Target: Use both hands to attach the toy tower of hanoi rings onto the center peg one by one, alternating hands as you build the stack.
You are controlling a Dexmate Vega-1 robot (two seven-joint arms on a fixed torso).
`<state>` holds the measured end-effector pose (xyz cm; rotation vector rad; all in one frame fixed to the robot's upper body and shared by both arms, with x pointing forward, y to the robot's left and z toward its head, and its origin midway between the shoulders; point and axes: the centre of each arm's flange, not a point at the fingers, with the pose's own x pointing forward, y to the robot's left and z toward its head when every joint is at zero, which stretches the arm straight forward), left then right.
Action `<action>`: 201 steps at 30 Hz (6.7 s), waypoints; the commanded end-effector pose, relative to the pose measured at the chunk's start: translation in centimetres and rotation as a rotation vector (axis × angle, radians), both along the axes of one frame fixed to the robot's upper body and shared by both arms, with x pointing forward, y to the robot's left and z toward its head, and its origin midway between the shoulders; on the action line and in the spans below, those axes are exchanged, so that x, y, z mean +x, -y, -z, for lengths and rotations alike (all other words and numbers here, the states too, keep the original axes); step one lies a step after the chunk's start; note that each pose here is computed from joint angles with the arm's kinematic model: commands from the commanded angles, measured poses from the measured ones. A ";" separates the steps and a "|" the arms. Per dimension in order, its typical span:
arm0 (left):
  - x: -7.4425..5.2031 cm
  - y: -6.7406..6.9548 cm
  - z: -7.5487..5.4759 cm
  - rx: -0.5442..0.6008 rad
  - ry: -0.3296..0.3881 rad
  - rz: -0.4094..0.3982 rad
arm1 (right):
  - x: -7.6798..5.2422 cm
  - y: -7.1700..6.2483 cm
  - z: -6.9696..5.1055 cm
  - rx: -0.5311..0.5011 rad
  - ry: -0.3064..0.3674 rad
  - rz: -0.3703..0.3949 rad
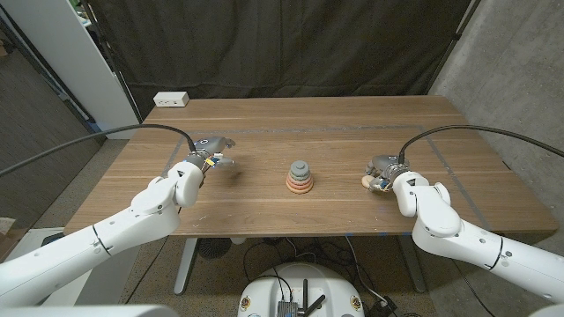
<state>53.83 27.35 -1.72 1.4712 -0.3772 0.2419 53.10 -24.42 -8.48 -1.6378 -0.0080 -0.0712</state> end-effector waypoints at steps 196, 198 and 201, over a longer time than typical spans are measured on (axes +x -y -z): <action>-0.7 -2.8 0.2 -0.002 0.039 0.043 | -1.5 -18.8 -10.6 -0.375 0.014 -0.490; -0.7 -2.8 0.2 0.000 0.040 0.047 | -1.4 -18.7 -10.5 -0.375 0.009 -0.487; -0.7 -2.9 0.2 0.003 0.041 0.050 | -1.4 -18.7 -10.5 -0.375 0.009 -0.485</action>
